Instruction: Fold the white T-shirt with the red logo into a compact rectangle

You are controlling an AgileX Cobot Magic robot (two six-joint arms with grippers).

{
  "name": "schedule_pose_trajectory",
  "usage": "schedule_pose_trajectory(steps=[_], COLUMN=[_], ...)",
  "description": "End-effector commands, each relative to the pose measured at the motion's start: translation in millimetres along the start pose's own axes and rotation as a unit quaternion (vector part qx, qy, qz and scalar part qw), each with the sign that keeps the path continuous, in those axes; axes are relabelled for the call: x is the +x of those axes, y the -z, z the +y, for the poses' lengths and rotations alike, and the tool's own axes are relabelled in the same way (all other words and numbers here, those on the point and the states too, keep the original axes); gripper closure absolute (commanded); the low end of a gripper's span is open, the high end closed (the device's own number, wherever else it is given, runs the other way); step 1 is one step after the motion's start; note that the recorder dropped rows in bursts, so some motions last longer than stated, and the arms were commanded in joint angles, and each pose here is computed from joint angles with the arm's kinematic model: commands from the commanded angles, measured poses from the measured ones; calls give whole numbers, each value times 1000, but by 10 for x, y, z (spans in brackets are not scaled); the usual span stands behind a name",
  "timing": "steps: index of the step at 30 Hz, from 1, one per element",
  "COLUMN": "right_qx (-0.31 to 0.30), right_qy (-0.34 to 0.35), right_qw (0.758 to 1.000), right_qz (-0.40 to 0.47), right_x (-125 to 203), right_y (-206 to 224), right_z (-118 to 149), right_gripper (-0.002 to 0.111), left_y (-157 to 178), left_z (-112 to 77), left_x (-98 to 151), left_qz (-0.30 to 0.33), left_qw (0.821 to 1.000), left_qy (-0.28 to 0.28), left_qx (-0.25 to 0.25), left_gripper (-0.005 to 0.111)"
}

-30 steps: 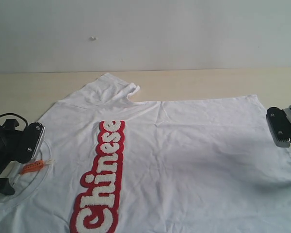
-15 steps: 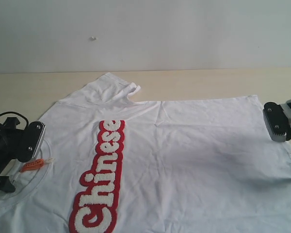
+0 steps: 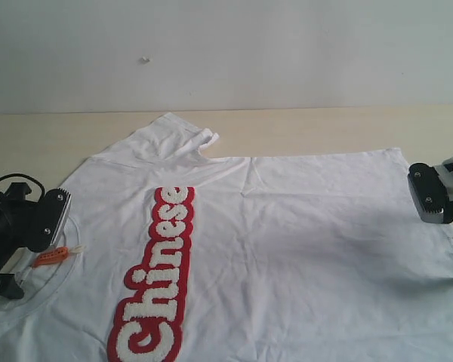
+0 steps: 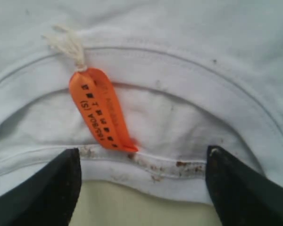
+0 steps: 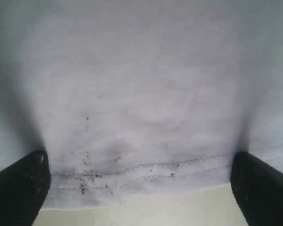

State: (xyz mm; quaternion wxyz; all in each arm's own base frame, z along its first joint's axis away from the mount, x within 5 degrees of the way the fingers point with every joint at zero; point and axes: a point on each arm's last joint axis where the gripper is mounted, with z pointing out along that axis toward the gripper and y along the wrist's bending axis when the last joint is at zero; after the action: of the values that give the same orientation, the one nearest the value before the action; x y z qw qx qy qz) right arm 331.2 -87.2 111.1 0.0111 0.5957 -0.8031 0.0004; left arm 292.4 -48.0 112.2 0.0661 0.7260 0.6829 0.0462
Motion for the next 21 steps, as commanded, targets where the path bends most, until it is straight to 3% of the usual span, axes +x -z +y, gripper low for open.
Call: schedule_pose_trajectory(steps=[1,9,14,16,17,18,21], right_qx=[10,18,18,18,18,18,23], right_qy=[9,-6,-7,-7,-7,-7,-7], right_qw=[1000,1000,1000,1000,1000,1000,1000], right_qz=[6,-8,-10,-10,-10,-10,-10], right_x=[17,-7,-11,-11,-11,-11,-11], right_y=[-92,-92,-92,-92,-92,-92,-91], right_z=[-24,-40,-39,-39,-39,-39,-48], right_gripper=[3,3,3,3,3,3,3], left_y=[-169,-268,-269,-228,-169,-112,129], left_z=[-10,-37,-1,15,66,73,6], left_x=[13,17,13,-2,-28,-33,-90], left_qz=[4,5,3,-1,-17,-22,-25], left_qw=[1000,1000,1000,1000,997,994,999], left_qy=[-8,-7,-8,5,67,94,32], left_qx=[-2,15,-5,-13,-41,-46,-26], left_gripper=[35,35,35,35,36,36,35])
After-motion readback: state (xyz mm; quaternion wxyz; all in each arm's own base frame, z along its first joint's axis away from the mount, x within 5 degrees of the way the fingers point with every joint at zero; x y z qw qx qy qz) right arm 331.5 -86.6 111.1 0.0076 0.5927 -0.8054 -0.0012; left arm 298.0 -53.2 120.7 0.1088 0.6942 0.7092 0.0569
